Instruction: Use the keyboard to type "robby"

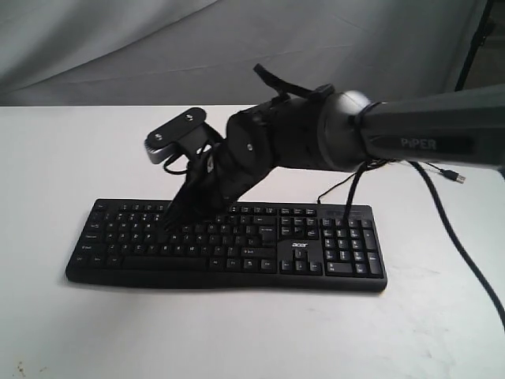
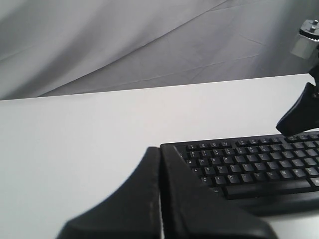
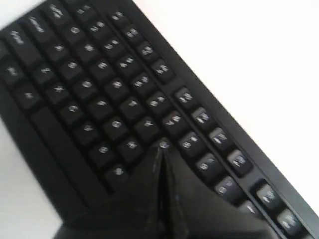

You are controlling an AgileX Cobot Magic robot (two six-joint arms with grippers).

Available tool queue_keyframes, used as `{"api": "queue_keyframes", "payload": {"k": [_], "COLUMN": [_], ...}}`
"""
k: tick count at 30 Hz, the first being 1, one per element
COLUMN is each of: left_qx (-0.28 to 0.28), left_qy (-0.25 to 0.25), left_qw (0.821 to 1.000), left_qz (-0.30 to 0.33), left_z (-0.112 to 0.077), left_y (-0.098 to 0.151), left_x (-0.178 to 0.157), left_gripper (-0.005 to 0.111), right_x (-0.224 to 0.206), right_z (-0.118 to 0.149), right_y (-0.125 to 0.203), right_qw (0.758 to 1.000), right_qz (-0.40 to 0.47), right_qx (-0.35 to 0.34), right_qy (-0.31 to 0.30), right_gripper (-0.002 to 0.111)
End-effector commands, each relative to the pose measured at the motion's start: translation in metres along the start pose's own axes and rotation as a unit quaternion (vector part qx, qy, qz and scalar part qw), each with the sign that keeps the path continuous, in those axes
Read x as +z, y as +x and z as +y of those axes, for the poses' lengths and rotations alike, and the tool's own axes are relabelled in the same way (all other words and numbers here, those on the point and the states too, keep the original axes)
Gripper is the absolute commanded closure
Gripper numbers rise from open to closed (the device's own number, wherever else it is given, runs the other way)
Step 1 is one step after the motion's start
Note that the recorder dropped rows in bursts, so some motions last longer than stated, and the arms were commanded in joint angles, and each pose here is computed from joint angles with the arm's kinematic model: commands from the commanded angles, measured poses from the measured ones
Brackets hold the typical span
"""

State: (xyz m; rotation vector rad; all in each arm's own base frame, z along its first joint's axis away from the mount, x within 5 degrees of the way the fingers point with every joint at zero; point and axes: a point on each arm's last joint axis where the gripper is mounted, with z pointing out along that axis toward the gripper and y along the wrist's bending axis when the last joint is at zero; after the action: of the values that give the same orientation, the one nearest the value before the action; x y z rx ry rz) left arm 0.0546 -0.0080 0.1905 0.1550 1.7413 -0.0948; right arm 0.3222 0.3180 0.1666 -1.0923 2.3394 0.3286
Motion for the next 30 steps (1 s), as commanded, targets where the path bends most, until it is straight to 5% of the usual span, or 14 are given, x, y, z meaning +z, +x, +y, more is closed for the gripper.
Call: {"api": "queue_keyframes", "payload": {"k": [1,30], "left_qx": [0.001,0.001], "left_qy": [0.003,0.003], "left_qw": [1.000,1.000], "left_qz": [-0.003,-0.003], "left_z": [0.000,0.000], "left_y": [0.001,0.001], "left_x": [0.000,0.000], "left_gripper": [0.107,0.107], "right_x": [0.003,0.040], "right_z": [0.034,0.038], "right_y": [-0.009,0.003], "right_qw": [0.999,1.000], "right_qz": [-0.002,-0.008], "right_qx": [-0.025,-0.010], "right_qy": [-0.023,-0.026], "right_gripper": [0.108,0.108]}}
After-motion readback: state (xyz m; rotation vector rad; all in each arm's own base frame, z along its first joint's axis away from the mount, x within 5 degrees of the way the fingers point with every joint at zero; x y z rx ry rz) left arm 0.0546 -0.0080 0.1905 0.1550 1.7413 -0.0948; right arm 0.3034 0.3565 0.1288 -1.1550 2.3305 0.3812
